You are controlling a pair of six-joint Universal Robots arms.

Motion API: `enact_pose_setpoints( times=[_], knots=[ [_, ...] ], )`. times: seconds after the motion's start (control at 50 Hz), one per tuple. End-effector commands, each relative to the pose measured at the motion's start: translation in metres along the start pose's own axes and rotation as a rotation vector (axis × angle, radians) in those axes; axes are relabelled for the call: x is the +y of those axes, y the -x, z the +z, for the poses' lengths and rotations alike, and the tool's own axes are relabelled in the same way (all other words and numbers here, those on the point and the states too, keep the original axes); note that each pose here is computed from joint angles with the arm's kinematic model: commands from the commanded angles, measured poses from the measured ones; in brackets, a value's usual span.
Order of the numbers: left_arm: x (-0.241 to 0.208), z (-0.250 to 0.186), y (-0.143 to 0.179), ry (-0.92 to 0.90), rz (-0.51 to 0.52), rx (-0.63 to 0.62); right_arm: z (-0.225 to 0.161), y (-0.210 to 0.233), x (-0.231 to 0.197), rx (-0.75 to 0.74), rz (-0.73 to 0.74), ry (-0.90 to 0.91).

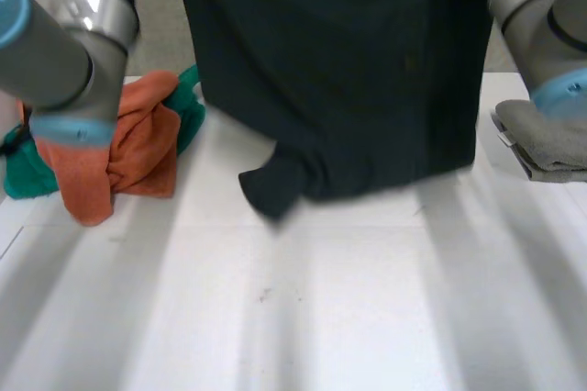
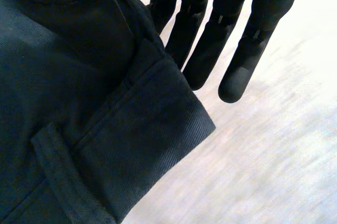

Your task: Fold the laundry.

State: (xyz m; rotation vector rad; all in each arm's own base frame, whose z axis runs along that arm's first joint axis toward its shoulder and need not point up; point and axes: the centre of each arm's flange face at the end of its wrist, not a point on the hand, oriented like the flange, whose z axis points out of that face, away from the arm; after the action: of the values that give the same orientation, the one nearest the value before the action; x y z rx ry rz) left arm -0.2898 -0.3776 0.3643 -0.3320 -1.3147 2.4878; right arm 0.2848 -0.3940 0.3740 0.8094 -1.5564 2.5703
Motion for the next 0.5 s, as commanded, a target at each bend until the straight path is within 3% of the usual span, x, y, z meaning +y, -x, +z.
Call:
enact_pose_setpoints(
  times=[0.02,0.14,0.26,0.42,0.5],
  knots=[
    [-0.047,0.026,0.009,-0.311,-0.007,-0.085,0.015,-0.020,-0.043,0.119,0.084,-0.294],
    [-0.006,0.002,0.003,-0.117,-0.012,-0.062,0.006,0.000,-0.016,0.013,0.098,-0.188],
    [0.035,-0.036,-0.007,0.070,-0.015,0.005,-0.013,0.027,0.028,-0.102,0.129,0.026],
    [0.101,-0.135,-0.039,0.505,-0.045,0.153,-0.064,0.080,0.120,-0.307,0.089,0.423],
    [0.115,-0.180,-0.041,0.692,0.002,0.197,-0.099,0.097,0.155,-0.418,-0.034,0.578]
  ],
)
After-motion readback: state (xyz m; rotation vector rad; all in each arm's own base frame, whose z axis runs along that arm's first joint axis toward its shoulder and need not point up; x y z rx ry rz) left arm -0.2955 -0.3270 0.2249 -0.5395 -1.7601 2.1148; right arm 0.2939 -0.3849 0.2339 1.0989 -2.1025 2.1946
